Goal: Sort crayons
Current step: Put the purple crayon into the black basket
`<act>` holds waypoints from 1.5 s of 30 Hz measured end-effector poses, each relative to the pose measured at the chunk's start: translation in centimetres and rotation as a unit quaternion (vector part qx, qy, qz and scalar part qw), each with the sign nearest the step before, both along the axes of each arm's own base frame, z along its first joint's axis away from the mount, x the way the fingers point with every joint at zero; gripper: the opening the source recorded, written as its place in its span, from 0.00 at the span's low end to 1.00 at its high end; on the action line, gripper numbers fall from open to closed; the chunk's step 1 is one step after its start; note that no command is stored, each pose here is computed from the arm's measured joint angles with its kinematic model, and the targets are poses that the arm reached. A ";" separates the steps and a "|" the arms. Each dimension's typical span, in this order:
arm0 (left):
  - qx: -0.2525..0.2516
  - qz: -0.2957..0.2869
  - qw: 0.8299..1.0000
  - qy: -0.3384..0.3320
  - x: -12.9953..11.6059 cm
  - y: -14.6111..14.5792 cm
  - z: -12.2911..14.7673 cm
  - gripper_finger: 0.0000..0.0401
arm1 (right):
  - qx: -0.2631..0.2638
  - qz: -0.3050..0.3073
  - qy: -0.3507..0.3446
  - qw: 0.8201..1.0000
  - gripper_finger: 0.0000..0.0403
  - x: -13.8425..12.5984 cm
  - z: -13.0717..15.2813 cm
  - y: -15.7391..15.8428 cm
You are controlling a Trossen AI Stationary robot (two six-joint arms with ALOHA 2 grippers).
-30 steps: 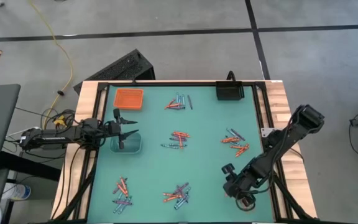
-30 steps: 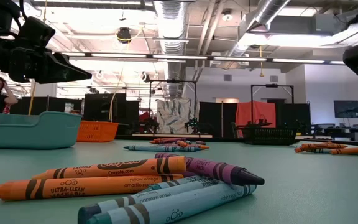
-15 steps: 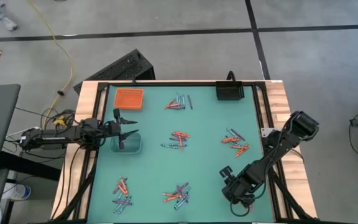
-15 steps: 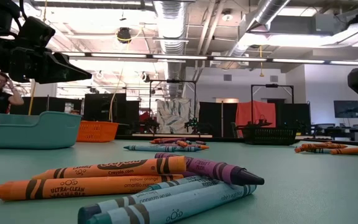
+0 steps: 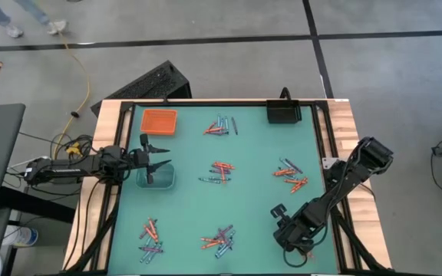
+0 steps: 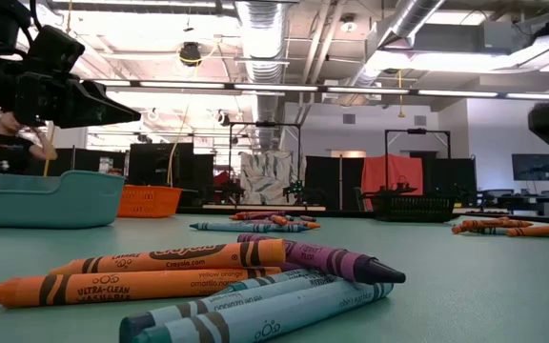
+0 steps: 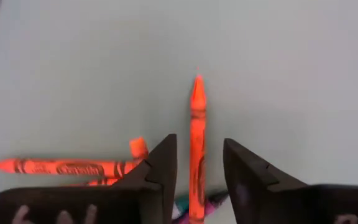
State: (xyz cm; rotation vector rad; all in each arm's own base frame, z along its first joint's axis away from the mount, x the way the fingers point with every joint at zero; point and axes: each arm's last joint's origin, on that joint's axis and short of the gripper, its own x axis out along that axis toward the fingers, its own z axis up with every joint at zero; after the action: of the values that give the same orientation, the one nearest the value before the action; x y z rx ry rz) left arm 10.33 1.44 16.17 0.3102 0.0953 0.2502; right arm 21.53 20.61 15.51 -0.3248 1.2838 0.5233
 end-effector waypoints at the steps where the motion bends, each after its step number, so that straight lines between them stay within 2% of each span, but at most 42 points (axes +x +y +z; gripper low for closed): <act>1: 0.000 0.000 1.000 0.000 0.0 0.0 0.0 0.39 | 0.001 0.000 -0.001 1.000 0.34 0.1 0.1 0.1; 7: 0.000 0.000 1.000 0.000 0.0 0.0 0.0 0.39 | -0.021 -0.005 0.013 1.000 0.40 0.3 1.2 0.0; 11: 0.000 0.000 1.000 0.000 0.0 0.0 0.0 0.39 | -0.095 -0.046 0.023 0.994 0.42 0.1 2.9 -1.0; 14: 0.000 0.000 1.000 0.000 0.0 0.0 0.0 0.39 | -0.171 -0.104 0.033 0.979 0.42 -0.8 4.0 -2.8; 16: 0.000 0.000 1.000 0.000 0.0 0.0 0.0 0.39 | -0.192 -0.139 0.043 0.970 0.42 -1.3 4.4 -4.0; 19: 0.000 0.000 1.000 0.000 0.0 0.0 0.0 0.39 | -0.172 -0.176 0.033 0.969 0.41 -1.6 4.9 -5.2; 23: 0.000 0.000 1.000 0.000 0.0 0.0 0.0 0.39 | -0.105 -0.194 -0.016 0.975 0.41 -1.1 5.1 -5.9; 30: 0.000 0.000 1.000 0.000 0.0 0.0 0.0 0.39 | 0.001 -0.115 -0.136 0.984 0.41 2.5 4.9 -4.0; 35: 0.000 0.000 1.000 0.000 0.0 0.0 0.0 0.39 | 0.017 -0.068 -0.188 0.980 0.41 4.7 3.6 -3.1; 39: 0.000 0.000 1.000 0.000 0.0 0.0 0.0 0.39 | 0.020 -0.059 -0.216 0.974 0.41 6.5 2.4 -3.1; 45: 0.000 0.000 1.000 0.000 0.0 0.0 0.0 0.39 | 0.052 -0.021 -0.254 0.966 0.41 8.6 1.0 -2.9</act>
State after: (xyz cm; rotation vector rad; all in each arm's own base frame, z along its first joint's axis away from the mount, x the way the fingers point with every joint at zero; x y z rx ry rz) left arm 10.34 1.44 16.16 0.3102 0.0955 0.2498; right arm 30.16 17.67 16.48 -0.3176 0.7621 0.4323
